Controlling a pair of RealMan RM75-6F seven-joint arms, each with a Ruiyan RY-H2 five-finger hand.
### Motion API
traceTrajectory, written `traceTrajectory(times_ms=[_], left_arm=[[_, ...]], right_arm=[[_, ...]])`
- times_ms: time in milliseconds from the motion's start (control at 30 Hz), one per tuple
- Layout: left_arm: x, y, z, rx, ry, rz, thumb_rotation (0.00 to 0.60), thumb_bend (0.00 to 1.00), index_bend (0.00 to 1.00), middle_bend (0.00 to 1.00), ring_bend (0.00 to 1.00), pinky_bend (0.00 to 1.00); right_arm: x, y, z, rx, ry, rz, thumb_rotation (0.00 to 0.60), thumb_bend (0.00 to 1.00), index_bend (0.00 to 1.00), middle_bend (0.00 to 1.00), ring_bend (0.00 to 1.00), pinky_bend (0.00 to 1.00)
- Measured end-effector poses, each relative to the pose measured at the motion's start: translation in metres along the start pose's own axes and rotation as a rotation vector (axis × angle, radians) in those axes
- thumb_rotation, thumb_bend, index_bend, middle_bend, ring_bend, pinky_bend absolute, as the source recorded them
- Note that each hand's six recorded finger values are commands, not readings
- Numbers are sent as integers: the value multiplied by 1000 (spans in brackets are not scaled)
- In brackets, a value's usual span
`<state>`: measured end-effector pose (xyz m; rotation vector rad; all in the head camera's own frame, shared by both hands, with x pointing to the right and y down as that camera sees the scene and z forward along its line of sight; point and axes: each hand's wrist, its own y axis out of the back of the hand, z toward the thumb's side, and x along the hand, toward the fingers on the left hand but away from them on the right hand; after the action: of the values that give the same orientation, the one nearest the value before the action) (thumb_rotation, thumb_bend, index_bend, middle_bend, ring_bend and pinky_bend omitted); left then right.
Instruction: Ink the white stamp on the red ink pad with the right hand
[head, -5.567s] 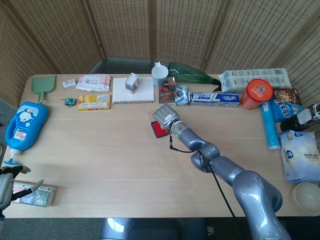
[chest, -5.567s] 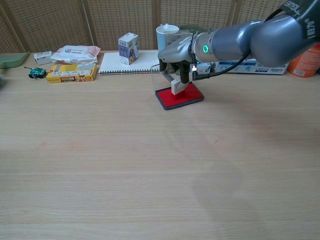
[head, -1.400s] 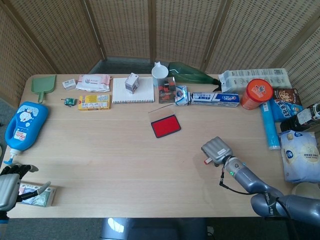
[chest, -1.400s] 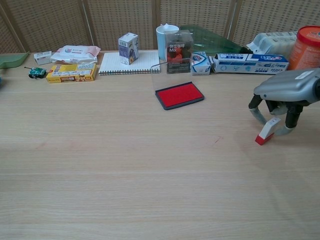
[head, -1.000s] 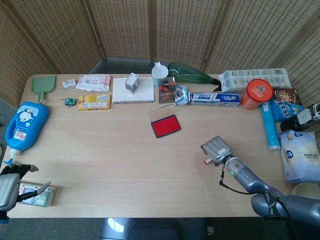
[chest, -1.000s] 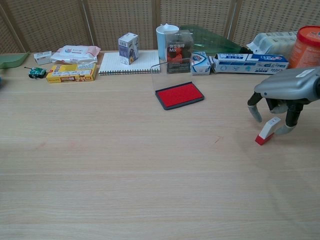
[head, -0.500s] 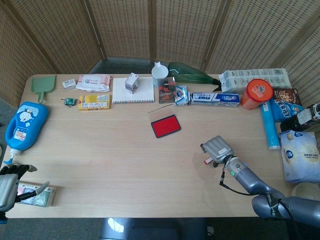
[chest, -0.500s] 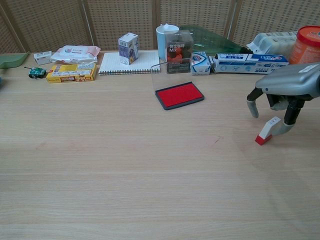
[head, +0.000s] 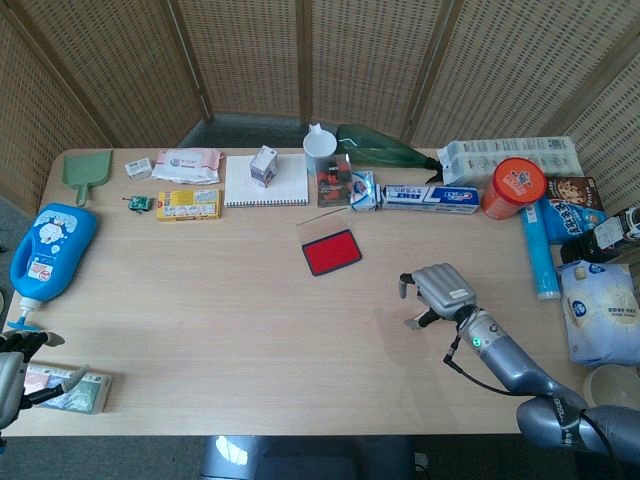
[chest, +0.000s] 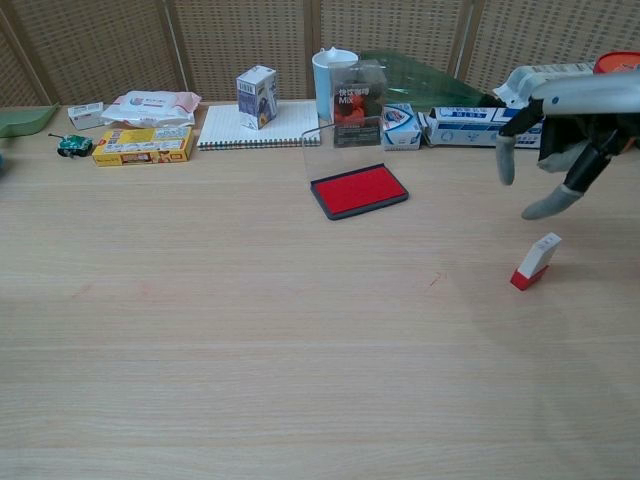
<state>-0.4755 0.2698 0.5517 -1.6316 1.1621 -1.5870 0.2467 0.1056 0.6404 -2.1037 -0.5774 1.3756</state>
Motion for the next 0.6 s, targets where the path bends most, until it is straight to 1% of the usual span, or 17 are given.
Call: traceTrajectory(times_ms=[67, 167, 233, 300, 367, 533, 600], left_arm=[[-1, 1, -1, -2, 4, 4, 188, 115, 369, 402, 289, 182], [-3, 2, -3, -4, 13, 9, 189, 116, 369, 401, 289, 182], [-5, 2, -4, -4, 15, 7, 189, 116, 369, 401, 289, 182], [-6, 1, -5, -2, 14, 1, 188, 117, 369, 401, 289, 182], [-6, 1, -5, -5, 17, 1, 190, 117, 369, 401, 289, 182], [-7, 0, -5, -16, 22, 5, 193, 116, 369, 402, 289, 182], [-8, -2, -5, -24, 24, 7, 191, 116, 369, 401, 289, 182]], right_arm=[[4, 9, -3, -65, -8, -42, 524, 134, 513, 954, 1000, 1000], [12, 19, -11, -114, -23, -113, 523, 150, 536, 914, 998, 993], [19, 24, -17, -134, -38, -164, 524, 170, 544, 883, 979, 959], [25, 28, -24, -143, -52, -206, 526, 193, 547, 833, 922, 878], [33, 32, -30, -142, -68, -252, 527, 202, 555, 805, 886, 832], [53, 35, -47, -139, -119, -345, 528, 217, 574, 786, 860, 813], [60, 34, -52, -141, -138, -371, 528, 219, 574, 767, 839, 805]])
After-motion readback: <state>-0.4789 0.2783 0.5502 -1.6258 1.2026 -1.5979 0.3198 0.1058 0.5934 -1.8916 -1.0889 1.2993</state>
